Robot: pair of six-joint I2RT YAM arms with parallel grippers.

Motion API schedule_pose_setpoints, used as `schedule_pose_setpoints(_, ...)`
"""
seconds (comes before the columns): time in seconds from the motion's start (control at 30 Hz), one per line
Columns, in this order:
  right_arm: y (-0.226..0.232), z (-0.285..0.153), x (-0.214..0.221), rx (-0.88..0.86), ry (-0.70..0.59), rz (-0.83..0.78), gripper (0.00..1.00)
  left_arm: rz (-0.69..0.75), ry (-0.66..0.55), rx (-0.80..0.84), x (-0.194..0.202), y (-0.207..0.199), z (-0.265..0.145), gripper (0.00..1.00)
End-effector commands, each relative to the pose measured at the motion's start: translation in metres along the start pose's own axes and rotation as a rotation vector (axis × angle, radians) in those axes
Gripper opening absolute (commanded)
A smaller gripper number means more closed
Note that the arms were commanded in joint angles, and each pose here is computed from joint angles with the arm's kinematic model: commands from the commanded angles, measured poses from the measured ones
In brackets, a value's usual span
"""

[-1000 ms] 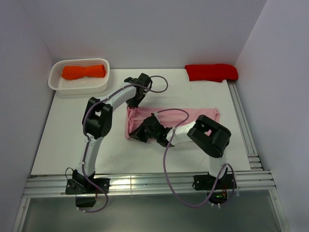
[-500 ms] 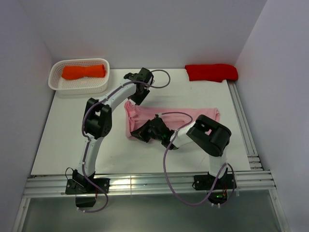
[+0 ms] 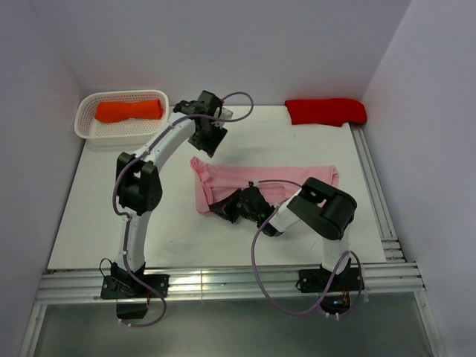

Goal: Roll the t-shirts
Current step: Roll the tshirt

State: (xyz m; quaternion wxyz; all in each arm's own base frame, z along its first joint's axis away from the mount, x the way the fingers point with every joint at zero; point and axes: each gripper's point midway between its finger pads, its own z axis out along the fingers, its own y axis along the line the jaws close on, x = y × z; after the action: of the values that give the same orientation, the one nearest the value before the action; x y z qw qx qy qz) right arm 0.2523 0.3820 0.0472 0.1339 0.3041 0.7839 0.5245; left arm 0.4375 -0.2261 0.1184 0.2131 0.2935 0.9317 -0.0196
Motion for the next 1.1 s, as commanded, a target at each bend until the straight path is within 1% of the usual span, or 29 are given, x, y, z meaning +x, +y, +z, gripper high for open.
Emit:
schedule_pose_setpoints(0.0,0.002,-0.001,-0.008,-0.039,-0.034,0.035,0.0,-0.081,-0.054,0.105,0.004,0.018,-0.04,0.58)
schedule_pose_setpoints(0.03,0.001,-0.004,-0.009,-0.047,-0.038,0.04,0.0,-0.107,-0.044,0.142,0.013,0.024,-0.04,0.57)
schedule_pose_setpoints(0.1,-0.001,-0.005,-0.011,-0.049,-0.045,0.053,0.0,-0.152,-0.042,0.155,0.023,0.04,-0.04,0.55)
schedule_pose_setpoints(0.23,-0.005,-0.007,-0.012,-0.051,-0.052,0.066,0.0,-0.213,-0.034,0.239,0.043,0.049,-0.039,0.51)
schedule_pose_setpoints(0.33,-0.009,-0.008,-0.014,-0.046,-0.062,0.076,0.0,-0.257,-0.012,0.279,0.058,0.056,-0.034,0.43)
schedule_pose_setpoints(0.4,-0.01,-0.009,-0.015,-0.046,-0.064,0.082,0.0,-0.281,-0.008,0.321,0.063,0.057,-0.03,0.35)
schedule_pose_setpoints(0.47,-0.012,-0.01,-0.017,-0.042,-0.074,0.084,0.0,-0.296,0.021,0.366,0.072,0.051,-0.021,0.3)
schedule_pose_setpoints(0.5,-0.013,-0.01,-0.017,-0.04,-0.075,0.085,0.0,-0.302,0.026,0.384,0.074,0.049,-0.017,0.26)
schedule_pose_setpoints(0.53,-0.013,-0.01,-0.017,-0.039,-0.075,0.085,0.0,-0.315,0.046,0.4,0.08,0.046,-0.009,0.25)
schedule_pose_setpoints(0.7,-0.014,-0.009,-0.016,-0.04,-0.073,0.087,0.0,-0.357,0.065,0.448,0.085,0.037,0.017,0.24)
schedule_pose_setpoints(0.8,-0.015,-0.009,-0.017,-0.03,-0.076,0.084,0.0,-0.375,0.064,0.456,0.083,0.036,0.023,0.24)
schedule_pose_setpoints(1.07,-0.012,-0.007,-0.017,-0.019,-0.082,0.066,0.0,-0.368,0.07,0.446,0.077,0.029,0.034,0.26)
